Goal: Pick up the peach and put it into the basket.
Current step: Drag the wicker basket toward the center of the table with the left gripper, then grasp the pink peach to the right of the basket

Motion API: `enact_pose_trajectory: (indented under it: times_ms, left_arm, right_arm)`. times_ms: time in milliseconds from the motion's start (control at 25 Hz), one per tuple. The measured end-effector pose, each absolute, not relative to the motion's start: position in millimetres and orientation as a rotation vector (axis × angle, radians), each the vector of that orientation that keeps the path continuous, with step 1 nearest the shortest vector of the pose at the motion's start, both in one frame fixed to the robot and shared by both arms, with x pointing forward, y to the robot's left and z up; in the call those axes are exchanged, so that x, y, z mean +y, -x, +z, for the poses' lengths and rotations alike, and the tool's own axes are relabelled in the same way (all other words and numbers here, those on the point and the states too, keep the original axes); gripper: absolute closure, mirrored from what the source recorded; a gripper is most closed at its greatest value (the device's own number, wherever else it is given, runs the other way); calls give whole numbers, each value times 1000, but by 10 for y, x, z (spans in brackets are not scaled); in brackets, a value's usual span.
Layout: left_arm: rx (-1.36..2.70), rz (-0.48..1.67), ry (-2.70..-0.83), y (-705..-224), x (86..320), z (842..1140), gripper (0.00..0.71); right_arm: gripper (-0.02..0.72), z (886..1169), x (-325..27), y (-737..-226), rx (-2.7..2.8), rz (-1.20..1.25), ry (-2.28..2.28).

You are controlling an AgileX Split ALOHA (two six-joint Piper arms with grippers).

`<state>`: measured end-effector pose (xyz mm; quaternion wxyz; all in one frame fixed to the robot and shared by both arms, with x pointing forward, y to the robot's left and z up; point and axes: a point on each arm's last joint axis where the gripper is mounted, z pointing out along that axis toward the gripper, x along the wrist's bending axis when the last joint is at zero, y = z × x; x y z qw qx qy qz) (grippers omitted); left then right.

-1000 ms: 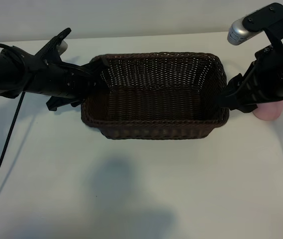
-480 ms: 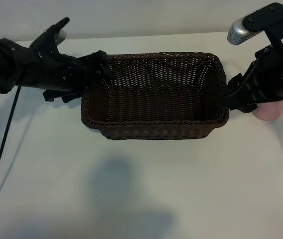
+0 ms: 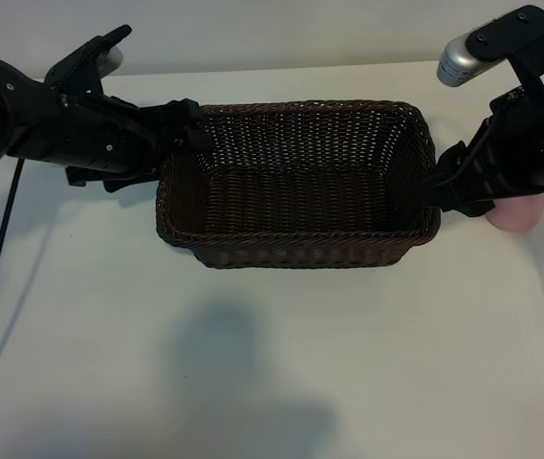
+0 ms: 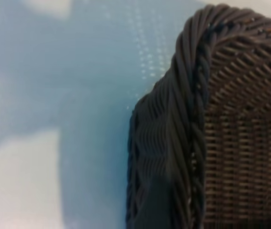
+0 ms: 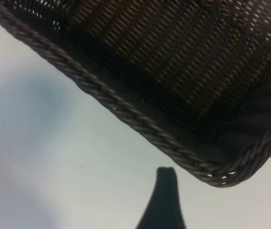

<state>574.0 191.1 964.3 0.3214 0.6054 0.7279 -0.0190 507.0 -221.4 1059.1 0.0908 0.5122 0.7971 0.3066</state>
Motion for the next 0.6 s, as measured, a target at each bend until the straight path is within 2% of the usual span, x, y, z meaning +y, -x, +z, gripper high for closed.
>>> enact_pose_trajectory:
  times_ms: [240, 600]
  left_arm:
    - [1914, -4, -1693, -5645, 1973, 9756, 50]
    - [1836, 72, -1840, -5613, 2016, 10174, 71]
  right_arm:
    - [109, 10591, -2214, -5069, 2370, 911, -1522]
    - [109, 10592, -2214, -5069, 2370, 911, -1522]
